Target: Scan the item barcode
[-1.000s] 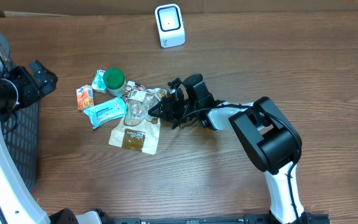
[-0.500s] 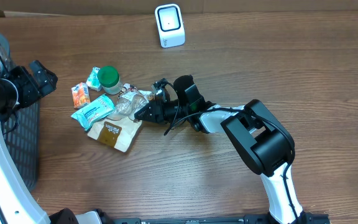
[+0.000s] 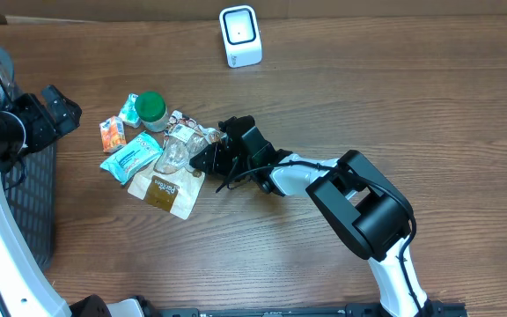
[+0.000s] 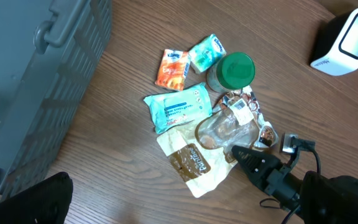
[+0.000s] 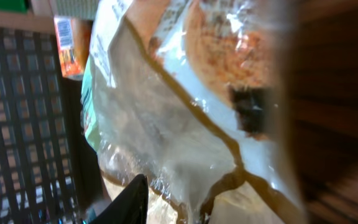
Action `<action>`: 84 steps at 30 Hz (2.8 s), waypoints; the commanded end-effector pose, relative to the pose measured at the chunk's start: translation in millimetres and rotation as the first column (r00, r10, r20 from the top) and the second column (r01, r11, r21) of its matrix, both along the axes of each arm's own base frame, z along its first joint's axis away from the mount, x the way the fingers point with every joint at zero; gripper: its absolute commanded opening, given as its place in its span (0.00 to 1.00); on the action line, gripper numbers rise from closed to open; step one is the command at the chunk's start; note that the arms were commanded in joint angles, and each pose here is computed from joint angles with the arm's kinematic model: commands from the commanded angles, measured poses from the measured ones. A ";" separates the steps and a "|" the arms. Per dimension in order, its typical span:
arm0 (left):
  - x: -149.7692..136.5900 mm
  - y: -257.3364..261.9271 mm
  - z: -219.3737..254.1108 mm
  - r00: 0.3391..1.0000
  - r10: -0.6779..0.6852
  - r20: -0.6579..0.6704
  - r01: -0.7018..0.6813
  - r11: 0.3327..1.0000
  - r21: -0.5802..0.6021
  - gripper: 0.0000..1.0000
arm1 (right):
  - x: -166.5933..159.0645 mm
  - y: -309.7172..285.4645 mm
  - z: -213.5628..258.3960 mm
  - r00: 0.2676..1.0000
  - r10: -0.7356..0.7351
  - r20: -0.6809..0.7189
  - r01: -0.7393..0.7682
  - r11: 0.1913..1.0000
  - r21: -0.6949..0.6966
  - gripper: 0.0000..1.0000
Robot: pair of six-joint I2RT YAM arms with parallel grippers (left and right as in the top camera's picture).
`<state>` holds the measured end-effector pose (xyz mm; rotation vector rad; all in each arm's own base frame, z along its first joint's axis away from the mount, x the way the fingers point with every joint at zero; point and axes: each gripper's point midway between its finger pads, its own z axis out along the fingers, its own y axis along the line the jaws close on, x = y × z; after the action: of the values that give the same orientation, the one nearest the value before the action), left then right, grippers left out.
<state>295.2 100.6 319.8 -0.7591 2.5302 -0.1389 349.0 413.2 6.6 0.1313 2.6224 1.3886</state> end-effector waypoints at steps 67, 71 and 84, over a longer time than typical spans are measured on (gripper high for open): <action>20.9 -242.5 -172.0 0.796 -0.596 0.102 0.566 0.675 -0.474 0.04 | -32.6 -189.7 47.6 0.925 0.379 -0.002 -0.367 0.895 -0.252 0.04; 23.6 -274.0 -197.3 0.774 -0.615 0.155 0.607 0.649 -0.458 0.04 | -32.2 -189.2 48.0 0.928 0.372 -0.005 -0.362 0.899 -0.248 0.04; -24.0 -276.1 -274.4 0.821 -0.539 -0.189 0.425 0.797 -0.428 0.04 | -32.1 -189.3 47.9 0.931 0.364 -0.013 -0.356 0.902 -0.246 0.04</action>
<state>288.5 -174.2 66.0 -0.1520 2.9129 -0.7359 315.6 222.4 46.3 -0.4212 2.8934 1.1030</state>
